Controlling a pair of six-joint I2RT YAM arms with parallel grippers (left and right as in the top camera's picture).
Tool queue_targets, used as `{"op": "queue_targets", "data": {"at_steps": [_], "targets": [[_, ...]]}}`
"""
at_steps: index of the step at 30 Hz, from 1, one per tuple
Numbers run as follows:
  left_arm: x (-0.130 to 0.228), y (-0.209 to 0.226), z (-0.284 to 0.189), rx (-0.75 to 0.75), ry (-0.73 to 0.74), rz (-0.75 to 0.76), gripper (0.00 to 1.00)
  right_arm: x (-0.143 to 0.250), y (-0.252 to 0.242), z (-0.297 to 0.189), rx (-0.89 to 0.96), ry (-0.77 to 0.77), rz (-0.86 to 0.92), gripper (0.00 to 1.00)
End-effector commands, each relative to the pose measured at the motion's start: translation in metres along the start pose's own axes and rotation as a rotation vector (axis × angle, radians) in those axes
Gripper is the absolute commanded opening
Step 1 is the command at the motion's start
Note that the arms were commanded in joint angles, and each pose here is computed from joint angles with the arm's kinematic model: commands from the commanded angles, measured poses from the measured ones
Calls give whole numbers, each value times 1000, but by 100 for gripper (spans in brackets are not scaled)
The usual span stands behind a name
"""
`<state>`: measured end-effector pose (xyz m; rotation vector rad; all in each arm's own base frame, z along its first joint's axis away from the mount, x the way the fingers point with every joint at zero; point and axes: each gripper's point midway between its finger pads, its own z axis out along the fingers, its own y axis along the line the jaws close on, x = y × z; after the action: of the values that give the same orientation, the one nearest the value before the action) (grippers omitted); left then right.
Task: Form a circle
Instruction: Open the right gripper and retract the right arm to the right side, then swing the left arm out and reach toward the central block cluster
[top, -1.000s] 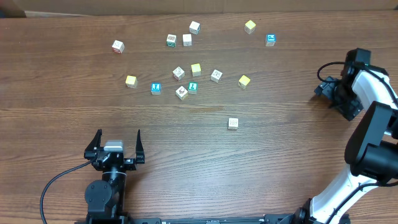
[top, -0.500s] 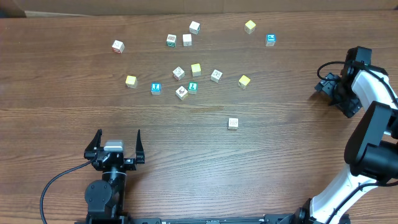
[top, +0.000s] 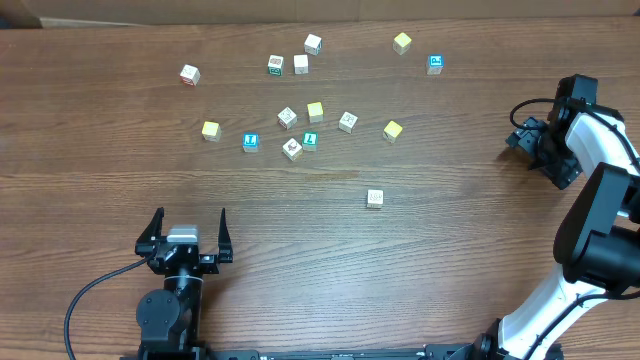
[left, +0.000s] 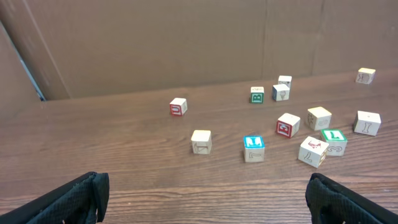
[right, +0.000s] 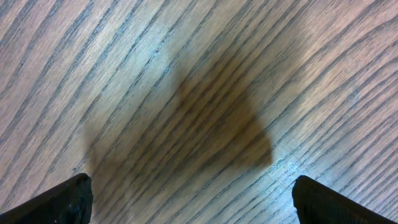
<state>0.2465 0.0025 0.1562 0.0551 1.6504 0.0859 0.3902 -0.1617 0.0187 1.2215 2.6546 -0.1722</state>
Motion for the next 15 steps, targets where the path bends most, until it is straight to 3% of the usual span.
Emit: {"op": "queue_targets", "data": {"at_steps": [1,7,15], "targets": [[-12,7,-1,-38,-51,31,100,-4,1,-9,-12,-22,6,100],[-9,12,-1,-66,-39,50,100,-4,1,-9,-12,-22,6,100],[-93,-2,-19,28,-372,-1,100,-4,1,-9,-12,-22,6,100]]}}
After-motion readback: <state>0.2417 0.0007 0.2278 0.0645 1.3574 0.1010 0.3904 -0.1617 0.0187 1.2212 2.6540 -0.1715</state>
